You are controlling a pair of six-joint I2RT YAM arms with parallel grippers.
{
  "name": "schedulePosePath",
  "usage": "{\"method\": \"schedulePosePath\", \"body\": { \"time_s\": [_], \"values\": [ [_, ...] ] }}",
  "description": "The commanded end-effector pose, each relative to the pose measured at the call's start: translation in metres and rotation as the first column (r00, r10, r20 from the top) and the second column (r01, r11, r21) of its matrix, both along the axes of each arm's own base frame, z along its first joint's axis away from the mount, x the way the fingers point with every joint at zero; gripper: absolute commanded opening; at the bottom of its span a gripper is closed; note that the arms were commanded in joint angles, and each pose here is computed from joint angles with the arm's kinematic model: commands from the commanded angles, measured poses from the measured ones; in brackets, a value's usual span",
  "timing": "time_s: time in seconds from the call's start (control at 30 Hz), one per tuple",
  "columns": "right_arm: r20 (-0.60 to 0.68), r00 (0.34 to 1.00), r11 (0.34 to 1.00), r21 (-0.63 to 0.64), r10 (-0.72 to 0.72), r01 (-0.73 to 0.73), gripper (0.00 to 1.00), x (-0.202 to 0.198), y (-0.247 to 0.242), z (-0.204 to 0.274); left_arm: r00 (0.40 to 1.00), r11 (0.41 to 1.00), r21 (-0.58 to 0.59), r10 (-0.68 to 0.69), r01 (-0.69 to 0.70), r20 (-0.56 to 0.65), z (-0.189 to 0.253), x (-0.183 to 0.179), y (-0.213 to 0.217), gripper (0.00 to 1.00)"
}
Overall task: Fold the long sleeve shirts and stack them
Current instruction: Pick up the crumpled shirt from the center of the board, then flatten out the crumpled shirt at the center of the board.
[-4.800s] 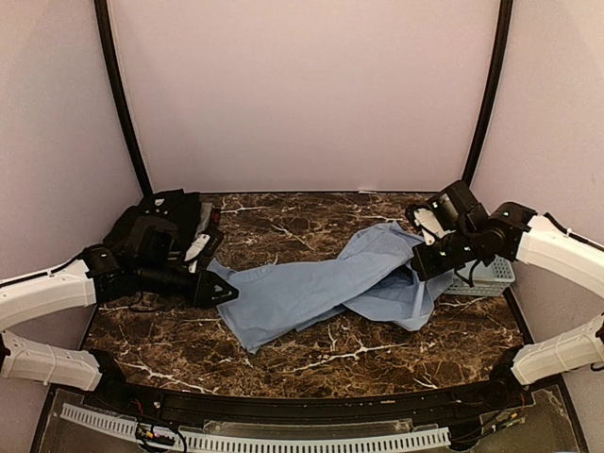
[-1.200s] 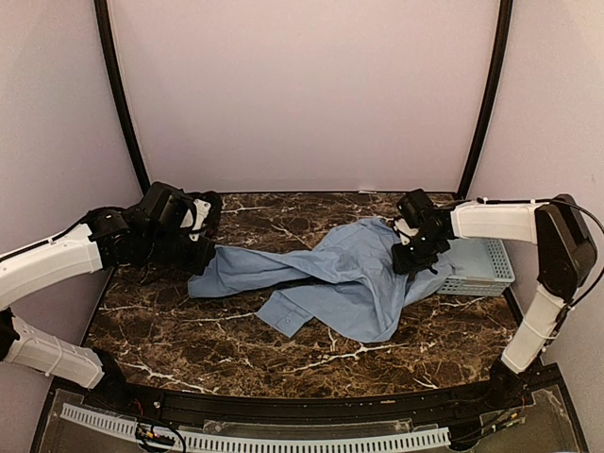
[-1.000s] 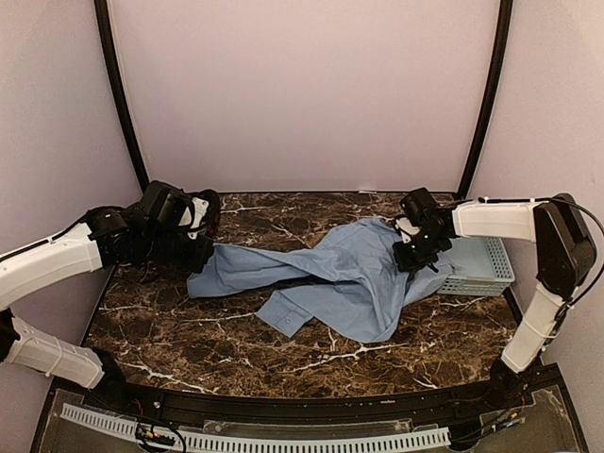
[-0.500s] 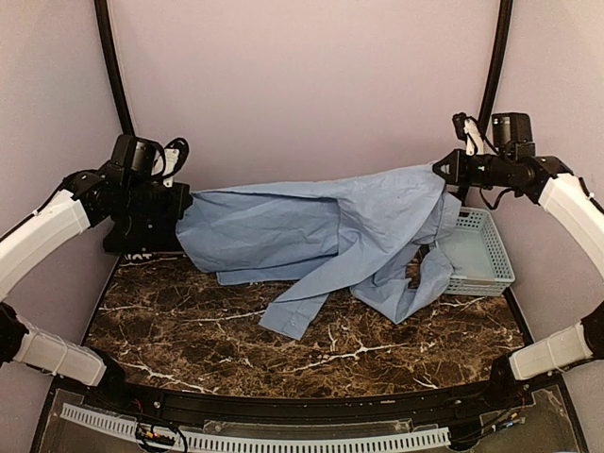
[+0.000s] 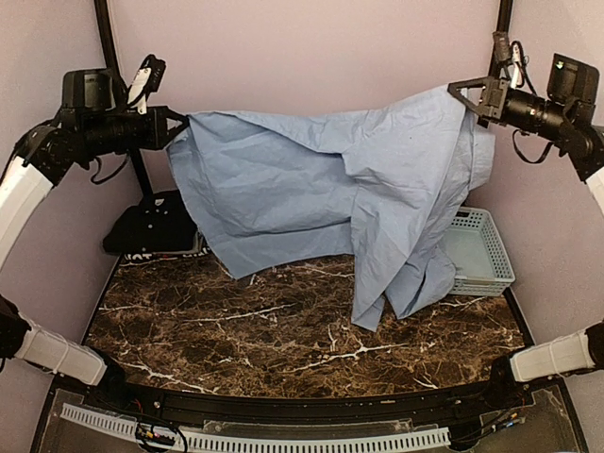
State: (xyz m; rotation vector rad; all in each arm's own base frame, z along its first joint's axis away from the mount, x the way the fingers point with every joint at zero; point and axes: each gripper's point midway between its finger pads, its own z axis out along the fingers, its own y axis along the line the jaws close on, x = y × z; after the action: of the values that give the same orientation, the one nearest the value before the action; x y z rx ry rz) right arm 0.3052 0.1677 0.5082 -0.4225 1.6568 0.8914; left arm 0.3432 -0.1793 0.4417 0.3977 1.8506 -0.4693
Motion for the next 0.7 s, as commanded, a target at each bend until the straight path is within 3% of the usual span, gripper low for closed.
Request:
{"method": "schedulePosePath", "body": {
  "time_s": [0.0, 0.13, 0.5, 0.67],
  "values": [
    [0.181, 0.978, 0.990, 0.074, 0.102, -0.117, 0.00, -0.081, -0.003, 0.079, 0.979, 0.984, -0.124, -0.104, 0.126, 0.174, 0.085, -0.067, 0.009, 0.00],
    [0.208, 0.954, 0.967, 0.095, 0.215, -0.238, 0.00, -0.129, 0.001, 0.101, 0.952, 0.962, -0.174, -0.164, 0.212, 0.258, 0.123, -0.118, 0.018, 0.00],
    [0.347, 0.844, 0.868, 0.136, 0.409, -0.477, 0.00, -0.269, -0.008, 0.145, 0.879, 0.906, -0.233, -0.235, 0.352, 0.414, 0.162, -0.244, 0.055, 0.00],
    [0.349, 0.860, 0.878, 0.167, 0.374, -0.449, 0.00, -0.283, -0.014, 0.149, 0.900, 0.917, -0.262, -0.182, 0.301, 0.396, 0.165, -0.251, 0.067, 0.00]
  ]
}}
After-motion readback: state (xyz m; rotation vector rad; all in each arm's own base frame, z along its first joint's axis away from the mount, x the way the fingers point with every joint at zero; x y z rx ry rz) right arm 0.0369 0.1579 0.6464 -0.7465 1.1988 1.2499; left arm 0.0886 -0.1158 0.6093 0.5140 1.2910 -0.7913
